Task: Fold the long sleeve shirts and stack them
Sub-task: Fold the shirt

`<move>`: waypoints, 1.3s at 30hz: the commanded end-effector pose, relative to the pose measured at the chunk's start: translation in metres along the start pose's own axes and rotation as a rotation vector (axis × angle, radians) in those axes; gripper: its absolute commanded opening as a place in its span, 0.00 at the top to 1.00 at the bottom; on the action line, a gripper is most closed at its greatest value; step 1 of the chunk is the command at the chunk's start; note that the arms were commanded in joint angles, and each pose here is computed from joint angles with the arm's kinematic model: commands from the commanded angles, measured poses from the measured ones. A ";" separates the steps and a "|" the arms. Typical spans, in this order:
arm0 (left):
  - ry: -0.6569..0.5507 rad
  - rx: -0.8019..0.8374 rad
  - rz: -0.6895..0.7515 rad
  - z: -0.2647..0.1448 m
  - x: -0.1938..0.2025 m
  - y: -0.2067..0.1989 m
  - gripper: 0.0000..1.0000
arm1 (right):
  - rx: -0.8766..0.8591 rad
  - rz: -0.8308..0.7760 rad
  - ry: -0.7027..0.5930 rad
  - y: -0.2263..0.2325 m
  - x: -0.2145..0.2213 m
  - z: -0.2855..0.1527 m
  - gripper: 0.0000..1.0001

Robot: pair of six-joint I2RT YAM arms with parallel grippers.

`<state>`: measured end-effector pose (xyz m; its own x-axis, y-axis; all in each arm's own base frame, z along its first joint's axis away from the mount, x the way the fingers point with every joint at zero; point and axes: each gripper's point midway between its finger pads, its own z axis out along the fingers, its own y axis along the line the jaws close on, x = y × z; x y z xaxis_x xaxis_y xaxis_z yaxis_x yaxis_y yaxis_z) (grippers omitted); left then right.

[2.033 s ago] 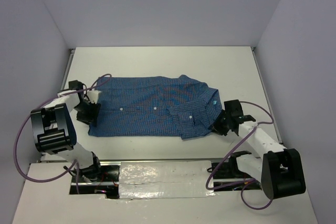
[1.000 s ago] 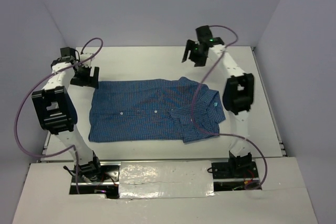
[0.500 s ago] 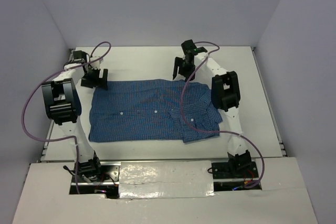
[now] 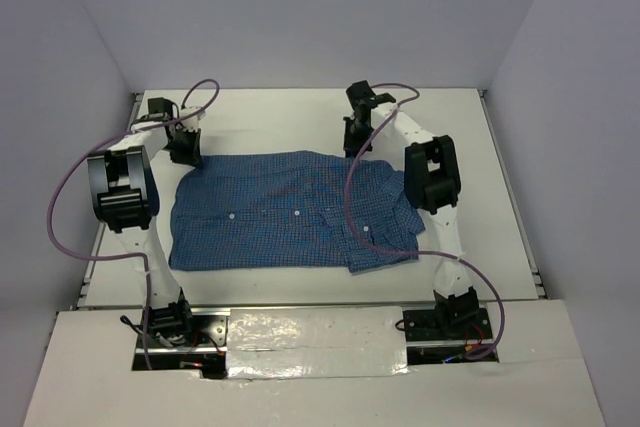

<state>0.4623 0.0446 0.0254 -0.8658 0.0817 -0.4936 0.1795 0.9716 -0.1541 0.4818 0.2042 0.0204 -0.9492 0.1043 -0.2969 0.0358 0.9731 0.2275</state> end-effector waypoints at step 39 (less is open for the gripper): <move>-0.002 0.112 0.338 -0.042 0.035 -0.039 1.00 | -0.182 -0.544 -0.467 0.047 0.177 -0.193 0.21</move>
<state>0.4002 0.0232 0.0311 -0.7917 0.3700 -0.4862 0.4741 0.8739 -0.1070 0.2427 0.2432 0.1291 -0.6324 -0.2695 -0.7262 -0.5241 0.8393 0.1449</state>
